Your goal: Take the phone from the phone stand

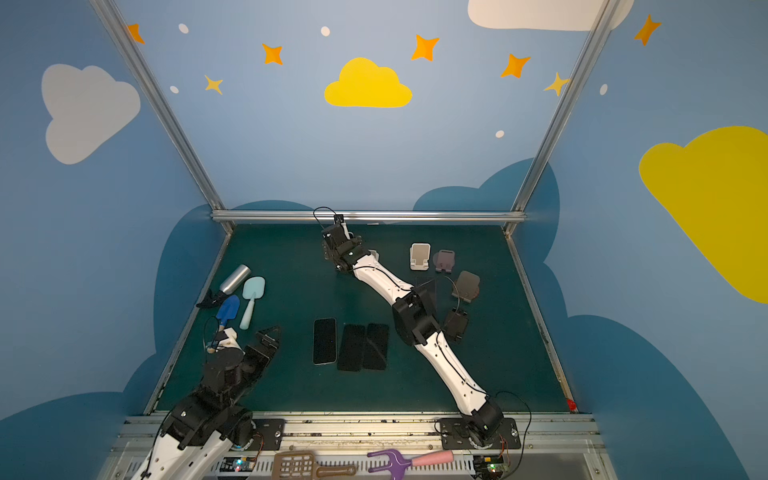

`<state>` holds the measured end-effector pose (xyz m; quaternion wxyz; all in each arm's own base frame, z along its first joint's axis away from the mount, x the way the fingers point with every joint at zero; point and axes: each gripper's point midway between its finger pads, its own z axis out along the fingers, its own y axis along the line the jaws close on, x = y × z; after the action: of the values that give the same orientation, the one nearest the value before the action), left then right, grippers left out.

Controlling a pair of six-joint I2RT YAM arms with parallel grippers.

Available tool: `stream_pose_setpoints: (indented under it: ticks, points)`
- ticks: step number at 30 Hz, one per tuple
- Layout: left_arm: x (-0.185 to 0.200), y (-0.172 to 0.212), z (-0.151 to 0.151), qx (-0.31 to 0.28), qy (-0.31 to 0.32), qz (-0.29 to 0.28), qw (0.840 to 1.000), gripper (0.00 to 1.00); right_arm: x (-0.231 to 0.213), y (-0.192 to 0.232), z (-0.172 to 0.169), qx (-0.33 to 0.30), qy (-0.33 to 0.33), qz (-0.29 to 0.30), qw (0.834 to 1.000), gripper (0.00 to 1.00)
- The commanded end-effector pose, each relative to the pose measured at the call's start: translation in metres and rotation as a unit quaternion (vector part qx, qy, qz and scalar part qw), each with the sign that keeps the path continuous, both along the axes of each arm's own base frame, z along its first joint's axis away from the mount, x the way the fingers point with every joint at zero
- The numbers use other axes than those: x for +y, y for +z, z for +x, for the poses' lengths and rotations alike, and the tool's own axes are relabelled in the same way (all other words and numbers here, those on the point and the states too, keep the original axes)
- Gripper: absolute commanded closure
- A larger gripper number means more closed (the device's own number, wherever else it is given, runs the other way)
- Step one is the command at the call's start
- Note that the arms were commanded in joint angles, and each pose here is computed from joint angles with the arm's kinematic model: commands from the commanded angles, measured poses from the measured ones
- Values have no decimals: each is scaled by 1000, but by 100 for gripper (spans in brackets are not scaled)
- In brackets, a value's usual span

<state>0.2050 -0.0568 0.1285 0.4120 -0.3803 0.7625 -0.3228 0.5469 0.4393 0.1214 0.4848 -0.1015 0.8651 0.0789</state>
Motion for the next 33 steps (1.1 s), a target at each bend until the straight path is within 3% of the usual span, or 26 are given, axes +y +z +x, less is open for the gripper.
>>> stream_pose_setpoints:
  ticks: [1,11,33]
  points:
    - [5,0,0,-1,11,5,1000,0,1,10,-3,-5,-10,8,1000,16]
    - [6,10,0,-20,12,0,1000,0,6,28,-5,-20,0,17,1000,30]
    - [6,17,0,-32,12,-4,999,0,5,99,-24,-69,30,69,995,32]
